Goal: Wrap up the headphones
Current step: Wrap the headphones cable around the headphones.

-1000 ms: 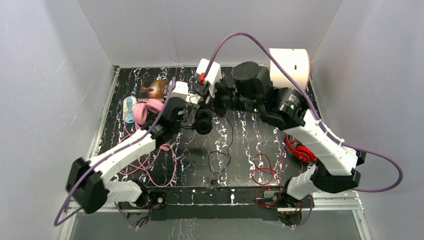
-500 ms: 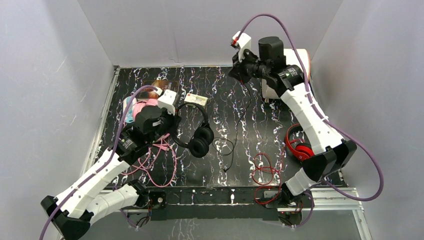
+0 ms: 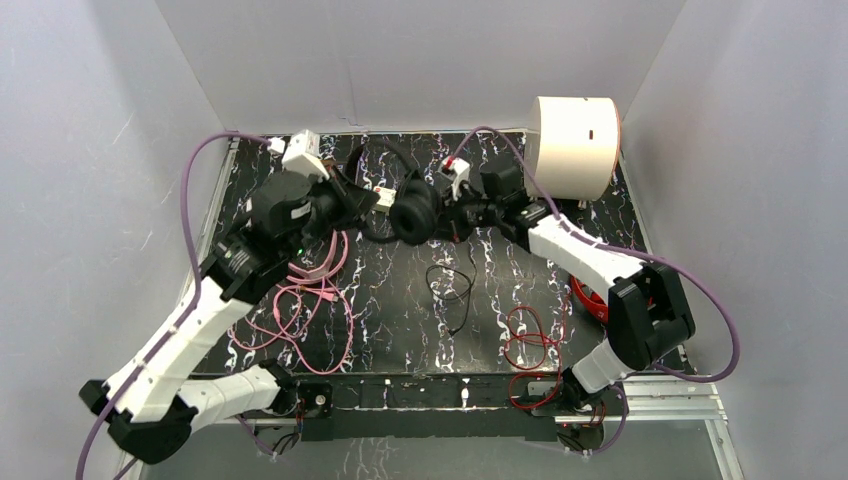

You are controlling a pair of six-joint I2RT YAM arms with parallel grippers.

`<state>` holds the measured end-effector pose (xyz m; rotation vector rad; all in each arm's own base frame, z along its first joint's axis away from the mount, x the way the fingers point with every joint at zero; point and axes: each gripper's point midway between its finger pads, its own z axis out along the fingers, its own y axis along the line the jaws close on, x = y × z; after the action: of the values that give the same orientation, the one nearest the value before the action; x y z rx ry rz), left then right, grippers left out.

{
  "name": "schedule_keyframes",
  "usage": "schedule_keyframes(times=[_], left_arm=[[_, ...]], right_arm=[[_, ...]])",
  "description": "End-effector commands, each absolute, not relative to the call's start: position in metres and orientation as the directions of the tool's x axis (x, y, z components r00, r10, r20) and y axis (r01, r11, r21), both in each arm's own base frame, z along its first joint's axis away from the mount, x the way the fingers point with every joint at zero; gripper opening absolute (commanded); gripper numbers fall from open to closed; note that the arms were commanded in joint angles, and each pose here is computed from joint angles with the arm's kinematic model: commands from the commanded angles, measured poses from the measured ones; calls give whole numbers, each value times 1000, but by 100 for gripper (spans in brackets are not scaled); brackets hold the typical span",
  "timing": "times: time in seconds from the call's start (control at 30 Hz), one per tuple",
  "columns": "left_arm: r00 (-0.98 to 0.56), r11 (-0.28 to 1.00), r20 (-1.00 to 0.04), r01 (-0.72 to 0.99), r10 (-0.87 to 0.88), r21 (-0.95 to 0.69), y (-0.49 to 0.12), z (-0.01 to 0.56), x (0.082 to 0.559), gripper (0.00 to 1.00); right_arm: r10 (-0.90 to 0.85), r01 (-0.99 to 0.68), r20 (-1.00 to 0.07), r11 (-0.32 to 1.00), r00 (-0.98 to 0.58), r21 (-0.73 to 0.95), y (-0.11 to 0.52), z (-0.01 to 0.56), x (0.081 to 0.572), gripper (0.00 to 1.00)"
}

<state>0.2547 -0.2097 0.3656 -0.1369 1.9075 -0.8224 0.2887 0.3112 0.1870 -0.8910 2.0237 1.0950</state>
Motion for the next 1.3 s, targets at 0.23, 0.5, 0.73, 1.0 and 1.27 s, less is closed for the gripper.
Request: schedule_keyframes(times=[0.23, 0.5, 0.73, 1.0, 1.27], left_arm=[[85, 743, -758, -154, -647, -651, -141, 445, 347, 0], [135, 859, -970, -450, -204, -243, -116, 408, 394, 0], [-196, 943, -967, -260, 160, 209, -148, 311, 399, 0], [-385, 953, -874, 59, 296, 297, -171, 264, 336, 0], [-431, 943, -852, 270, 299, 194, -197, 263, 309, 0]], right_arm=[[-14, -814, -832, 219, -555, 539, 383, 232, 194, 0], [-94, -837, -836, 160, -541, 524, 346, 276, 121, 0], [-211, -900, -910, 336, -358, 276, 307, 331, 141, 0], [-478, -842, -832, 538, -282, -24, 299, 333, 213, 8], [-484, -794, -850, 592, -209, -141, 306, 354, 248, 10]])
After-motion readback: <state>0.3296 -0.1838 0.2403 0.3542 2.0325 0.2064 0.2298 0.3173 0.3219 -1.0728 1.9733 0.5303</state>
